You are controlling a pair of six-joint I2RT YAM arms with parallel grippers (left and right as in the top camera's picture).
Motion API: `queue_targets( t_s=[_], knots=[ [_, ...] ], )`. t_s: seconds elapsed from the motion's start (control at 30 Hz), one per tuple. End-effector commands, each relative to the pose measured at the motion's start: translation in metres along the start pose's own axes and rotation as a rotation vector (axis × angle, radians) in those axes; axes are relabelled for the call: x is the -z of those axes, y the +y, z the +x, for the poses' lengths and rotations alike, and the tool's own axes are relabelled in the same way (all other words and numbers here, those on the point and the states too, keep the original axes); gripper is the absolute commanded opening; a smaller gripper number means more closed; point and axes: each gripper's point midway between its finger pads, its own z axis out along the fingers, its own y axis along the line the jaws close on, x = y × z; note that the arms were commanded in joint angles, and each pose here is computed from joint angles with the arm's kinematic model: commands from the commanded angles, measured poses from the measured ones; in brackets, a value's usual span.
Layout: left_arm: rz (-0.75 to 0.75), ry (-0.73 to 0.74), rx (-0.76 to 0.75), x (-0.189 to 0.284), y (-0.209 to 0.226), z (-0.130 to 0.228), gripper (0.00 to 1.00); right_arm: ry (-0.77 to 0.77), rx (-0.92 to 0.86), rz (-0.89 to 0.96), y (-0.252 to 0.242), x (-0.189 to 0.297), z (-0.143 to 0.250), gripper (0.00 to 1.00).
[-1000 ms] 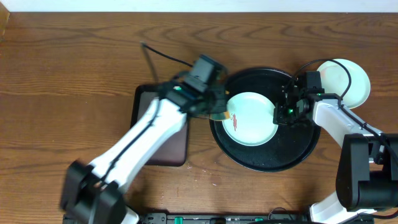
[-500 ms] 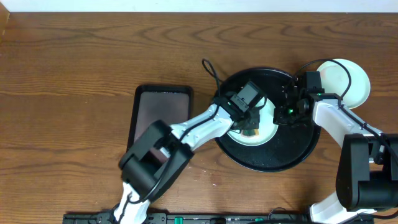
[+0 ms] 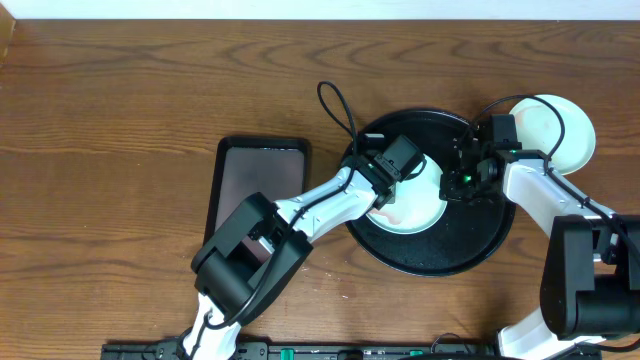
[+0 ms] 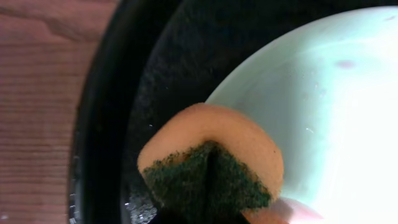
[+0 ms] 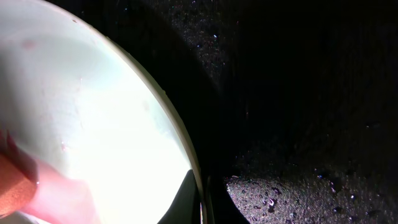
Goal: Clean dirty plates on tray and stack at the side
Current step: 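Scrub the second white plate with the sponge while the right gripper holds it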
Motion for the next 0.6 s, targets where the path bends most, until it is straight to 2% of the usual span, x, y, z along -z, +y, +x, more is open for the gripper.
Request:
queue_targets(
  t_s=[0.0, 0.1, 0.27, 0.43, 0.57],
  knots=[
    [-0.003, -0.148, 0.019, 0.038, 0.006, -0.043, 0.08, -0.002, -0.036, 0.082, -0.019, 0.0, 0.0, 0.01],
    [0.085, -0.195, 0.067, 0.058, -0.007, -0.058, 0.07, -0.003, -0.036, 0.082, -0.019, 0.0, 0.0, 0.01],
    [0.332, -0.09, 0.114, 0.053, -0.058, -0.046, 0.08, -0.004, -0.036, 0.081, -0.019, 0.0, 0.0, 0.01],
    [0.319, 0.024, 0.306, 0.011, -0.065, -0.021, 0.08, -0.004, -0.036, 0.081, -0.019, 0.0, 0.0, 0.01],
    [0.303, 0.04, 0.342, -0.01, -0.066, -0.014, 0.08, -0.004, -0.036, 0.081, -0.019, 0.0, 0.0, 0.01]
  ],
)
